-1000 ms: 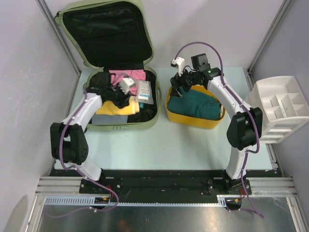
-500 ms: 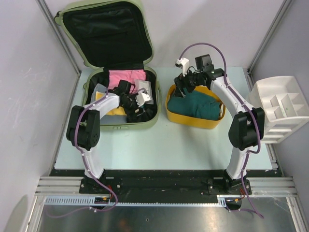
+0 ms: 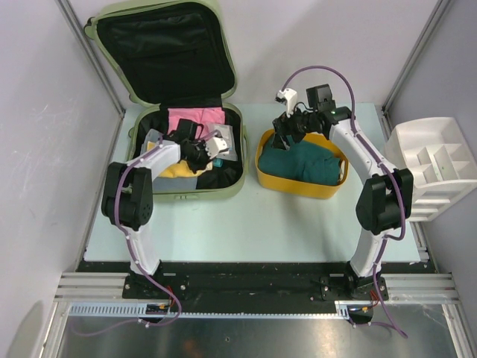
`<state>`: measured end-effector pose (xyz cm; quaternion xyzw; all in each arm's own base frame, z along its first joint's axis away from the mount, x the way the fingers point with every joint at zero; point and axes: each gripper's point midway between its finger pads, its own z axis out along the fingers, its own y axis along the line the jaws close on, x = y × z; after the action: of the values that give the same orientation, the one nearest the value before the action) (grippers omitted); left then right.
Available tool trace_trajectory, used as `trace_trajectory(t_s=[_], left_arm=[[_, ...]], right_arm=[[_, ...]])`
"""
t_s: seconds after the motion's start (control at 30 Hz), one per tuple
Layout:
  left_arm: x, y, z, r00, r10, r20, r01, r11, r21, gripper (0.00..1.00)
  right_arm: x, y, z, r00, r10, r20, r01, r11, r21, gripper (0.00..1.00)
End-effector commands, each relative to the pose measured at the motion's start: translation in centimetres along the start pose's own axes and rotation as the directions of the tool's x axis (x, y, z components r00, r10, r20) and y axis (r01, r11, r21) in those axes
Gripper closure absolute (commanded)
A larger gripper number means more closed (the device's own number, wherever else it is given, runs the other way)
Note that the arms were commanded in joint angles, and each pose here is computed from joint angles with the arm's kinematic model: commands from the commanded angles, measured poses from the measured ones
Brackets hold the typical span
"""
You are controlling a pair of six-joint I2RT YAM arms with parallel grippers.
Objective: Open, take out, and arrange the luggage
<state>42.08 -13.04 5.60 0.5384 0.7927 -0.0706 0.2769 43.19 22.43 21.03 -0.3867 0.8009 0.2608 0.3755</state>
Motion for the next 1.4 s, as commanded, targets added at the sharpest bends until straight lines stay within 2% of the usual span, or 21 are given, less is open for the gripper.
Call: trace_trajectory(t_s=[0.0,0.2,0.43,0.53,0.57,0.63,0.7,0.73,0.77,0.87,0.9,0.97,1.03,1.07,1.23,1.3,1.37], left_arm=[[-2.2,3.8,-3.8,0.996,-0.007,0.086,0.017,0.993,-0.115,1.0],[-4.1,4.1,-6.8,0.974,-0.059,0.218,0.083,0.992,-0.1,1.0],[-6.0,4.9,-11.8,0.903,-0.205,0.376,0.246,0.967,-0.063,1.0],[-6.3,4.7,-13.1,0.89,-0.207,0.406,0.252,0.966,-0.059,1.0],[-6.3,4.5,-13.1,0.89,-0.203,0.408,0.247,0.967,-0.056,1.0],[-6.3,4.0,-12.9,0.886,-0.208,0.415,0.243,0.969,-0.033,1.0],[-6.4,3.6,-12.5,0.881,-0.214,0.421,0.238,0.971,-0.004,1.0],[-6.2,3.3,-12.1,0.882,-0.216,0.419,0.233,0.972,0.012,1.0],[-6.2,3.3,-12.0,0.882,-0.214,0.42,0.228,0.973,0.016,1.0],[-6.3,2.9,-11.9,0.882,-0.194,0.431,0.202,0.979,0.028,1.0],[-6.3,2.7,-11.8,0.882,-0.189,0.432,0.195,0.98,0.032,1.0],[-6.4,2.3,-12.2,0.879,-0.174,0.444,0.176,0.984,0.037,1.0],[-6.2,1.8,-12.2,0.88,-0.158,0.447,0.156,0.987,0.041,1.0],[-6.3,1.5,-12.5,0.877,-0.145,0.458,0.142,0.989,0.041,1.0],[-5.6,0.5,-12.2,0.883,-0.123,0.453,0.115,0.992,0.046,1.0],[-5.6,0.4,-12.4,0.882,-0.114,0.458,0.107,0.993,0.043,1.0],[-5.7,0.4,-12.5,0.883,-0.094,0.461,0.089,0.996,0.033,1.0]], right_arm=[[-2.2,0.4,-1.5,0.997,-0.03,0.069,0.029,1.0,0.013,0.18],[-2.8,0.8,-1.1,0.996,-0.028,0.09,0.028,1.0,-0.001,0.19],[-4.6,2.4,0.9,0.983,0.057,0.177,-0.046,0.997,-0.069,0.15],[-7.2,4.4,2.5,0.956,-0.037,0.29,0.063,0.995,-0.08,0.07],[-8.4,5.5,3.5,0.923,-0.134,0.361,0.165,0.985,-0.057,0.06],[-9.4,6.9,4.9,0.866,-0.252,0.432,0.288,0.957,-0.019,0.02],[-10.5,9.1,7.4,0.782,-0.374,0.498,0.424,0.906,0.014,0.0],[-10.9,9.7,8.0,0.754,-0.401,0.52,0.457,0.889,0.024,0.0],[-12.0,10.7,8.4,0.693,-0.443,0.568,0.511,0.858,0.046,0.0],[-11.8,13.0,11.6,0.575,-0.551,0.605,0.642,0.762,0.085,0.0],[-11.0,13.2,13.2,0.559,-0.57,0.602,0.665,0.742,0.085,0.0],[-11.0,14.6,14.6,0.475,-0.615,0.629,0.722,0.681,0.12,0.0],[-9.9,15.1,16.7,0.432,-0.641,0.634,0.76,0.638,0.128,0.0],[-10.3,15.4,16.8,0.381,-0.652,0.656,0.775,0.612,0.158,0.0],[-10.0,15.4,19.4,0.296,-0.66,0.69,0.811,0.556,0.183,0.0],[-9.9,15.5,20.4,0.237,-0.682,0.692,0.837,0.505,0.212,0.0],[-9.9,15.5,21.5,0.2,-0.692,0.694,0.848,0.477,0.231,0.0]])
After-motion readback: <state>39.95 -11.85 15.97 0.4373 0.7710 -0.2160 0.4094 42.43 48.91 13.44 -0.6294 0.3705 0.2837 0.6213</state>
